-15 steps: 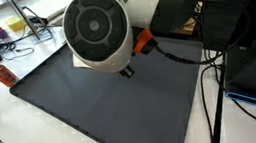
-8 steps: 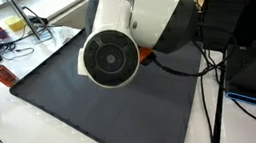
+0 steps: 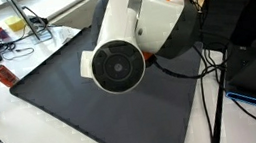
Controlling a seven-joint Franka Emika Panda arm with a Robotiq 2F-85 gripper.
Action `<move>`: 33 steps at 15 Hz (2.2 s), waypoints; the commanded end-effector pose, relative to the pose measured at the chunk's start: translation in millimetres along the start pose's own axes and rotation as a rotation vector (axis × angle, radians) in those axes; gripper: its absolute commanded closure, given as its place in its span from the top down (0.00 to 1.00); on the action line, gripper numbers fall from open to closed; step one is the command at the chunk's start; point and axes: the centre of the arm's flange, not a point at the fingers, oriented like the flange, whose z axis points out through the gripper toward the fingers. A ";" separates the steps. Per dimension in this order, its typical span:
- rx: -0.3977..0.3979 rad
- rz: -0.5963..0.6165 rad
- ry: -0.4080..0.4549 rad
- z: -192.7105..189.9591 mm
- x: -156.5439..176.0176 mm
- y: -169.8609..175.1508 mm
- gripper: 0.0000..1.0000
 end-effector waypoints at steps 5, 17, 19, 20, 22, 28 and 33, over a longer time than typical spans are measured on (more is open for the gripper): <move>0.159 -0.159 -0.028 -31.7 22.4 52.5 0.22; 0.508 -0.469 -0.126 -3.3 40.8 131.8 0.22; 0.545 -0.484 -0.144 6.8 44.7 139.9 0.22; 0.564 -0.491 -0.148 12.4 46.6 144.8 0.22; 0.598 -0.496 -0.158 22.8 49.9 155.1 0.22; 0.697 -0.543 -0.145 46.5 58.2 185.8 0.22; 0.783 -0.611 -0.112 59.9 64.4 208.4 0.22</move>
